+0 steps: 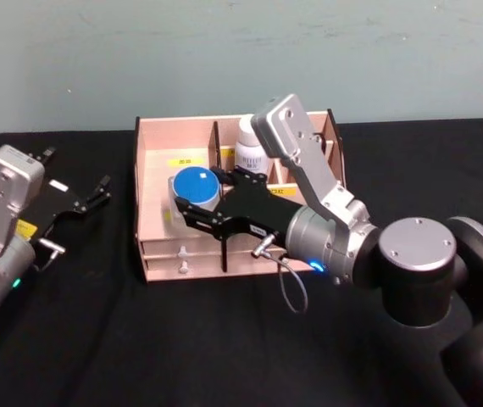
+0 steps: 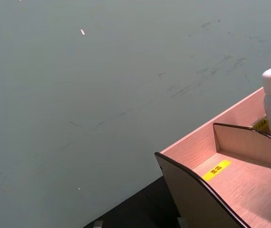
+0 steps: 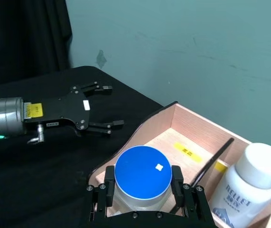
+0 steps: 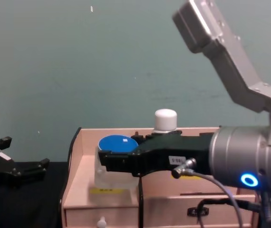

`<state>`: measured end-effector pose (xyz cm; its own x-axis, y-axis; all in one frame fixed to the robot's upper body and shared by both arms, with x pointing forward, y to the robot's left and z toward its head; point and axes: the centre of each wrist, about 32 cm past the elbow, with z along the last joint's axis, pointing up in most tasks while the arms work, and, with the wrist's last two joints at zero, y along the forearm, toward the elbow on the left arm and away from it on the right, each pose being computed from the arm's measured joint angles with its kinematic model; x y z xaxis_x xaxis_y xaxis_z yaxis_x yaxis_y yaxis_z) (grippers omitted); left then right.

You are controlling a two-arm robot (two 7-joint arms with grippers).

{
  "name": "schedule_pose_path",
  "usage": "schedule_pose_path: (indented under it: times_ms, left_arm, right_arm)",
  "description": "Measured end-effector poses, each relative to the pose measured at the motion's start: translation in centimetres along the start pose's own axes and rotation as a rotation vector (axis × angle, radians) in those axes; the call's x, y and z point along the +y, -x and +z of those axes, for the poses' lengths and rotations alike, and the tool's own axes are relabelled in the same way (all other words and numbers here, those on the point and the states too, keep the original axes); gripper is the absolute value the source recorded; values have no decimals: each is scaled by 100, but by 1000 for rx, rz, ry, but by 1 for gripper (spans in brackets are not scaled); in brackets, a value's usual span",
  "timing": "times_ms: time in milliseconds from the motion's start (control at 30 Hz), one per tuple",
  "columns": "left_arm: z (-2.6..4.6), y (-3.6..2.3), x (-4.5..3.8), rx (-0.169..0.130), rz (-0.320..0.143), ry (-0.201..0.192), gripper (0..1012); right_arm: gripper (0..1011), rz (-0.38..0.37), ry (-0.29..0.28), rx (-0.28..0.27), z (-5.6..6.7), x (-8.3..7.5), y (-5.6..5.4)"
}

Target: Pick up the facial cleanser and watermelon frost from the table and place them into the tiered storage box.

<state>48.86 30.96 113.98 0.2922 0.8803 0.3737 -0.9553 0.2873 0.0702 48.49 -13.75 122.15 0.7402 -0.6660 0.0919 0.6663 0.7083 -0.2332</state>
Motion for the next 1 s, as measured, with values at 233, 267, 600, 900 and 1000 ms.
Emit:
schedule_pose_path:
  times_ms: [233, 267, 600, 900, 1000]
  left_arm:
    - [0, 0, 0, 0, 0, 0, 1010]
    - [0, 0, 0, 0, 0, 0, 1010]
    - [0, 0, 0, 0, 0, 0, 1010]
    - [0, 0, 0, 0, 0, 0, 1010]
    - [0, 0, 0, 0, 0, 0, 1010]
  right_arm:
    - [707, -9, 5, -8, -4, 153, -33]
    - [707, -11, 7, -9, -5, 168, -36]
    - [707, -35, 19, -23, -4, 334, -89]
    - [707, -47, 28, -27, -9, 391, -116]
    - [707, -47, 28, -28, -7, 389, -117]
